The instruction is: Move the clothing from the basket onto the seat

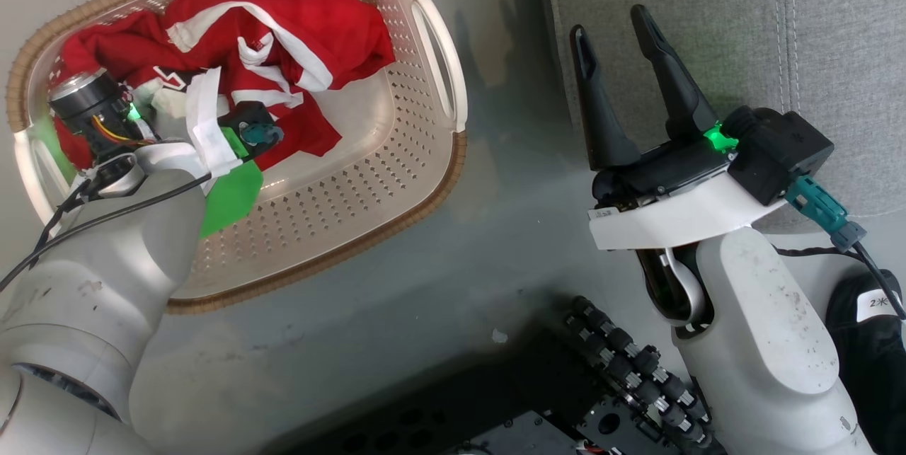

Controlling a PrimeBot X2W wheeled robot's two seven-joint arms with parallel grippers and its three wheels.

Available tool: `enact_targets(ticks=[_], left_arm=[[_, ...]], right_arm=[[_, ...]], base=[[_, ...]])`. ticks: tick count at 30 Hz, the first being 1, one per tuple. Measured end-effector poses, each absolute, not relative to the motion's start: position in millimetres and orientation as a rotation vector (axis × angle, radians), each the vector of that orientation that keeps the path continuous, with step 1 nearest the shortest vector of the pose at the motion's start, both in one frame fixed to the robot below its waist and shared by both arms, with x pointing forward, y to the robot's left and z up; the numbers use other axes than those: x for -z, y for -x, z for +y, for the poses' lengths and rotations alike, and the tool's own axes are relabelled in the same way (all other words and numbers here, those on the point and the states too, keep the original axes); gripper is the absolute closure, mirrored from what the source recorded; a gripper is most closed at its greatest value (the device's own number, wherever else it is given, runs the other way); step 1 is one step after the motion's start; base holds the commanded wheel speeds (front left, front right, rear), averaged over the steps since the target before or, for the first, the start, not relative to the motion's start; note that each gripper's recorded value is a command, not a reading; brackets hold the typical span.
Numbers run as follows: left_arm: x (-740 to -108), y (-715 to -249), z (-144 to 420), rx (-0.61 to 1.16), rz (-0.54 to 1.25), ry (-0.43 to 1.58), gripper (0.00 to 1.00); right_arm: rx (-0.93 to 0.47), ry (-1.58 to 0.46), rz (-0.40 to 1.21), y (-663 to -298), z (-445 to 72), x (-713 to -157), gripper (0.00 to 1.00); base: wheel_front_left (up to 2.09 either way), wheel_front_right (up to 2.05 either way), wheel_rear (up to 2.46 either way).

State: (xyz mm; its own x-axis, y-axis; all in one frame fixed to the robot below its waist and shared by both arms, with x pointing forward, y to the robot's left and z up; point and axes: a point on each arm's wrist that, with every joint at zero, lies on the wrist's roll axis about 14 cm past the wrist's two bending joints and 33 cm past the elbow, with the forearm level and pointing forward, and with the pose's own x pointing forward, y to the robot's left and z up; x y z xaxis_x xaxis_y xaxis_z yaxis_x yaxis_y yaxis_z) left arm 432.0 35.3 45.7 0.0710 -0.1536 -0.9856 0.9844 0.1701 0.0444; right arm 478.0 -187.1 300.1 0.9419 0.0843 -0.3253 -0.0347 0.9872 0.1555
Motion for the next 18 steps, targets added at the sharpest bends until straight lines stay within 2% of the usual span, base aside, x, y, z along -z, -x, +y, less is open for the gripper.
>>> enact_targets(ticks=[1, 2, 3, 4, 13, 18], left_arm=[[-44, -431, 37, 1.117, 1.131, -1.01, 0.0], [-43, -431, 39, 1.114, 1.141, -1.023, 0.21], [-41, -430, 42, 1.11, 1.153, -1.035, 0.53], [-40, -429, 45, 1.102, 1.17, -1.046, 1.0], [-41, -431, 48, 1.081, 1.177, -1.031, 1.0], [-54, -435, 30, 1.048, 1.149, -0.911, 1.0]], right_arm=[[-0.06, -0.148, 0.34, -478, -188, -299, 0.0], [-0.059, -0.148, 0.343, -477, -188, -298, 0.0], [-0.058, -0.147, 0.345, -477, -188, -297, 0.0], [-0.058, -0.147, 0.345, -478, -188, -296, 0.0], [-0.047, -0.138, 0.33, -482, -194, -300, 0.0], [-0.046, -0.135, 0.315, -484, -194, -306, 0.0]], base=[[0.0, 0.0, 0.0], [0.0, 0.0, 0.0], [0.0, 0.0, 0.0], [0.0, 0.0, 0.0], [0.0, 0.0, 0.0], [0.0, 0.0, 0.0]])
